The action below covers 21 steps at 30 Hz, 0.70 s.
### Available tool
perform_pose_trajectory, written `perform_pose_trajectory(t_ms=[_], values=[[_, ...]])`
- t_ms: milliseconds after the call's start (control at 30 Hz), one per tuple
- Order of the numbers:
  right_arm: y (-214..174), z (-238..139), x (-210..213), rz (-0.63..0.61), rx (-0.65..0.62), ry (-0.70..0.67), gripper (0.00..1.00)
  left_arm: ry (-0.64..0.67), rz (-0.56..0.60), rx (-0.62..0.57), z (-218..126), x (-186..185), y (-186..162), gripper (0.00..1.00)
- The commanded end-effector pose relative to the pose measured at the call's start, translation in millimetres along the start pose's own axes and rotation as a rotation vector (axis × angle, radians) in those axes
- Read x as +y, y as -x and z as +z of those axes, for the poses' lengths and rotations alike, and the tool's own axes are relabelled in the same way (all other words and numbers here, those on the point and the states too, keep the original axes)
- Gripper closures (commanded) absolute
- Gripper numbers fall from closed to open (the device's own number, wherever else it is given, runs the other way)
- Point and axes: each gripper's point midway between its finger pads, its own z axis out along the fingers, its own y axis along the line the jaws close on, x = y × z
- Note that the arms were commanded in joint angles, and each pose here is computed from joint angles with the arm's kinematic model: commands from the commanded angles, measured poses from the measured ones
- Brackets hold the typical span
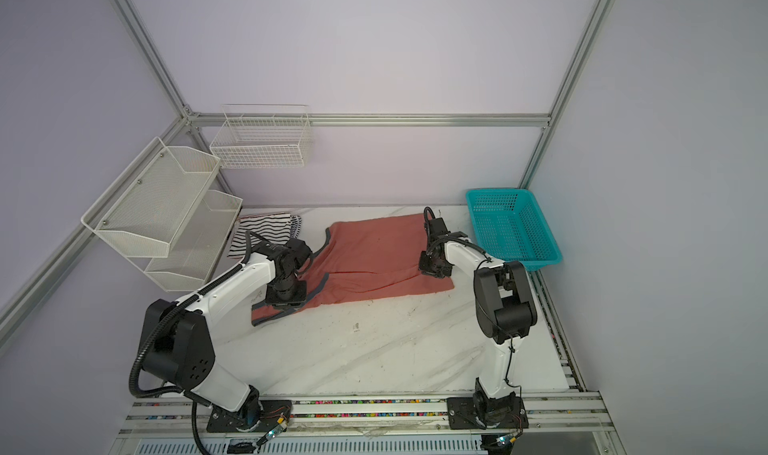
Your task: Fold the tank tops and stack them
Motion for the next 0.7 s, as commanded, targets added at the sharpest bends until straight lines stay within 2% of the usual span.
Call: perform_pose_trajectory(t_ms=[0,267,667], values=[[7.5,9.2,6.1,0.004,-0.016,0.034,0.68,0.009,-0.045,0.022,17.2,-1.1,-1.2,0.69],[3.5,27.2,3.5,-0.005,0.006,0.026,0.66,0.076,-0.100,0.040,44.3,9.7,11.1,0.61],[-4.2,49.9,-8.5,0.000,0.042,-0.018,0.65,0.084,-0.202,0.075,73.0,33.1,35.5,0.62]])
